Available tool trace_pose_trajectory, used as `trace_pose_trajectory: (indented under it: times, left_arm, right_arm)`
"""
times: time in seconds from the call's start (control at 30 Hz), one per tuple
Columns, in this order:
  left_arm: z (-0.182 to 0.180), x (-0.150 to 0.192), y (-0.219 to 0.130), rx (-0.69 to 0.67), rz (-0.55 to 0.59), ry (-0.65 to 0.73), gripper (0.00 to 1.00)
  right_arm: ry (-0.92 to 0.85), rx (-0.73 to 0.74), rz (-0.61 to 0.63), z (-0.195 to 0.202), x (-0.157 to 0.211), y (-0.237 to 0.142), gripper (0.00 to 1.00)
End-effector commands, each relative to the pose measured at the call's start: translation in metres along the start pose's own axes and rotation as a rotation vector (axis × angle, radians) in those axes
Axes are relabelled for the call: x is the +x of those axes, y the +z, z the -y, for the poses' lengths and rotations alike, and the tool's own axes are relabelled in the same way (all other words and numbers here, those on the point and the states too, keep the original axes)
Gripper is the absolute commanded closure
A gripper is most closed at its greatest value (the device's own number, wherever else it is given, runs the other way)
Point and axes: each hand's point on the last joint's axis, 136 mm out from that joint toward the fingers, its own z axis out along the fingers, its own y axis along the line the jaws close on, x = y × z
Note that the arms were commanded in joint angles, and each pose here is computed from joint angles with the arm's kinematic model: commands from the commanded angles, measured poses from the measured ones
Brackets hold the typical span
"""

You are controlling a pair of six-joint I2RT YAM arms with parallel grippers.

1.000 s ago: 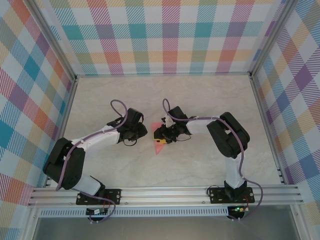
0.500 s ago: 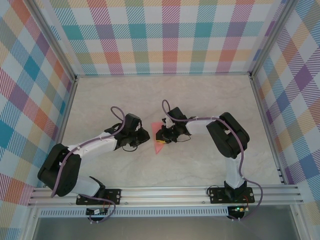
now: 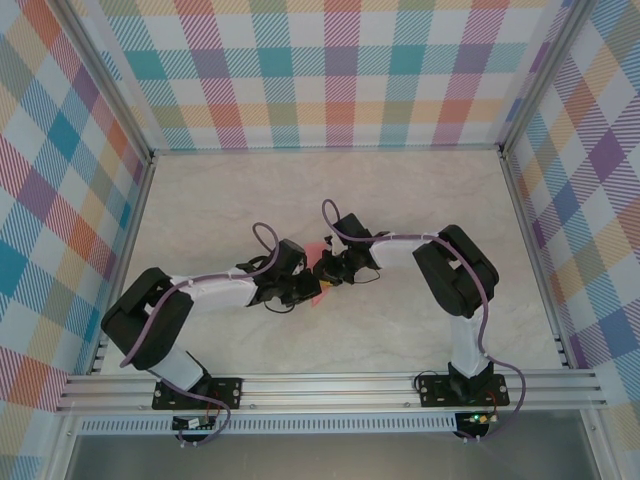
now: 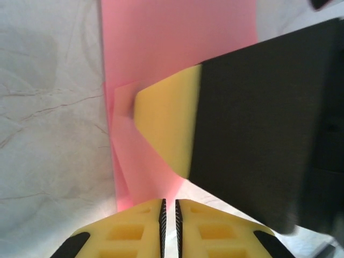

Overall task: Fold a paper plane with a square sheet of paper (pick it up from the middle)
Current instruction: Third fold the triangle at the center of the table.

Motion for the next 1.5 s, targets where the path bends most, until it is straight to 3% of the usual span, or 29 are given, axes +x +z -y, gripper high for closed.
trace_pose_trajectory:
  times: [0.0,0.6,1.0,1.27,1.47]
  left_arm:
    - [-0.003,0.001,0.006,-0.034,0.000,-0.002,0.84]
    - [-0.020,0.002,0.004,-0.139,0.016,0.010,0.88]
    - [0.022,0.002,-0.007,0.062,0.024,0.025,0.85]
    - [0.014,0.013,0.009,0.011,-0.030,0.029,0.80]
    - [-0.004,0.009,0.010,-0.087,-0.002,0.029,0.77]
  right_arm:
    - [0.138,0.242,-0.011,0.069,0.014,0.006,0.87]
    - [0.176,0.271,-0.014,0.078,0.017,0.008,0.88]
    - [0.221,0.293,-0.009,0.083,0.016,0.009,0.88]
    - [0.232,0.305,-0.014,0.085,0.017,0.009,0.88]
    - [0.238,0.312,-0.019,0.087,0.018,0.010,0.88]
